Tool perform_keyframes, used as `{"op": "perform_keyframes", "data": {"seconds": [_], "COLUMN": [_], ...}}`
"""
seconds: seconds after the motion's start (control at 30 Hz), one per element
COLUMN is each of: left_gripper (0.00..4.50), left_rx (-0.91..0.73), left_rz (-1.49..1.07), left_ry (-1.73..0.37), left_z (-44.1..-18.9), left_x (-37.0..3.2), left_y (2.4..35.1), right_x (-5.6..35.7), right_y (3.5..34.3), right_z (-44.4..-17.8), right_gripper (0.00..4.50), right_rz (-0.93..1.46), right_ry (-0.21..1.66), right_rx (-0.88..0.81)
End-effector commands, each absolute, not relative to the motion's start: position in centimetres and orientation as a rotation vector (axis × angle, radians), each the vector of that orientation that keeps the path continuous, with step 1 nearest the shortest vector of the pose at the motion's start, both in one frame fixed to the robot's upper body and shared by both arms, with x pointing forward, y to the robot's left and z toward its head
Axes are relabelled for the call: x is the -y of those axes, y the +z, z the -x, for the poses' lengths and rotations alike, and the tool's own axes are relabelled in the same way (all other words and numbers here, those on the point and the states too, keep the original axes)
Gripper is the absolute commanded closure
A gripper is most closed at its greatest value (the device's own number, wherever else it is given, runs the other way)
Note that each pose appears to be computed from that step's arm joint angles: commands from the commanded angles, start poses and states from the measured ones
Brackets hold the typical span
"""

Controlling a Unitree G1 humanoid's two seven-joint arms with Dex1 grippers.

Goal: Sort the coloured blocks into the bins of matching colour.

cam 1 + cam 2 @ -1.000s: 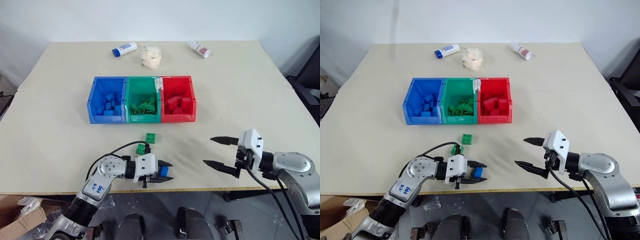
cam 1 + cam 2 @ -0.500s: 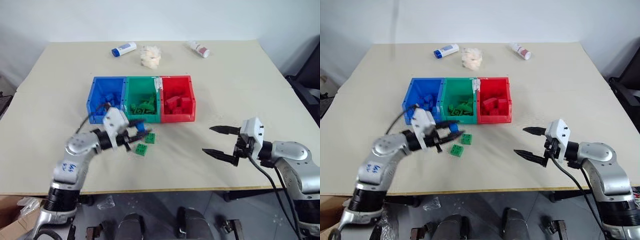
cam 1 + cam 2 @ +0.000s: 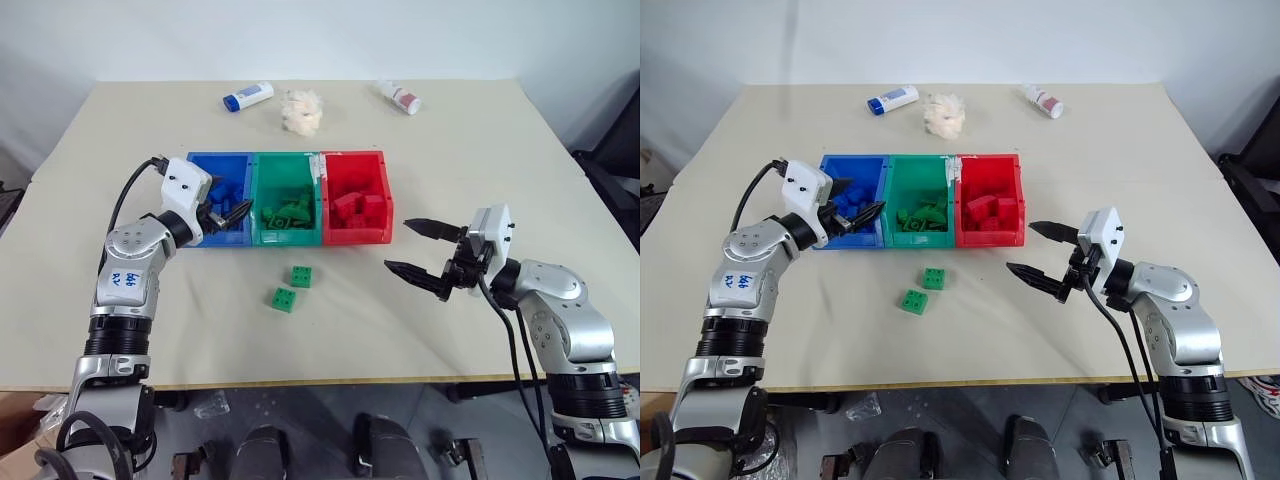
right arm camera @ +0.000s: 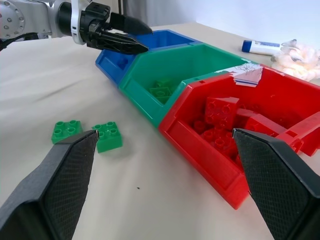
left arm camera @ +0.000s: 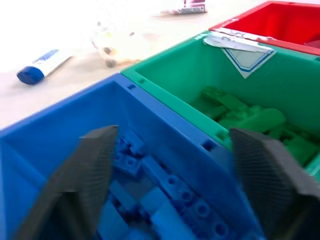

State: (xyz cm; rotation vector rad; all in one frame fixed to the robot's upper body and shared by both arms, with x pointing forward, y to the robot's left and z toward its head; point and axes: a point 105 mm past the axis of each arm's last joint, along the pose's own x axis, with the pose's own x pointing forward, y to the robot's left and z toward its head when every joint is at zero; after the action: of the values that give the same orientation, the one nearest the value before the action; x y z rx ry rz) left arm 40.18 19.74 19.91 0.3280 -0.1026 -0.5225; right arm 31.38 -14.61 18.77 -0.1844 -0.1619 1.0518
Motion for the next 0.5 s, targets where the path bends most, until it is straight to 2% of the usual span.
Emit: {"op": "perform_keyframes", "data": {"seconds": [0.03,0.2,0.33,0.5], "left_gripper": [0.03,0.03,0.03,0.03], "left_rx": [0.133,0.139,0.114,-0.008], "left_rz": [-0.369,-0.384,-0.381,-0.369], "left_ry": [-0.515,-0.576,-0.765,-0.843], "left_z": [-39.9,-38.4,-34.3,-29.5], "left_x": [-20.4,-20.6,-20.0,-22.1], "left_y": [21.1,21.2,20.1,17.3], "right_x": [14.7,15.0,15.1,15.1], "right_y": [19.6,19.5,19.5,19.1], "right_z": [-31.0,-31.1,-31.3,-31.7], "right_gripper": [0.0,0.0,0.0,0.0], "right_rz": [0.199,0.203,0.209,0.216], "right_ry": [1.054,1.053,1.067,1.083], "right_rx": [0.211,0.206,0.197,0.18]}}
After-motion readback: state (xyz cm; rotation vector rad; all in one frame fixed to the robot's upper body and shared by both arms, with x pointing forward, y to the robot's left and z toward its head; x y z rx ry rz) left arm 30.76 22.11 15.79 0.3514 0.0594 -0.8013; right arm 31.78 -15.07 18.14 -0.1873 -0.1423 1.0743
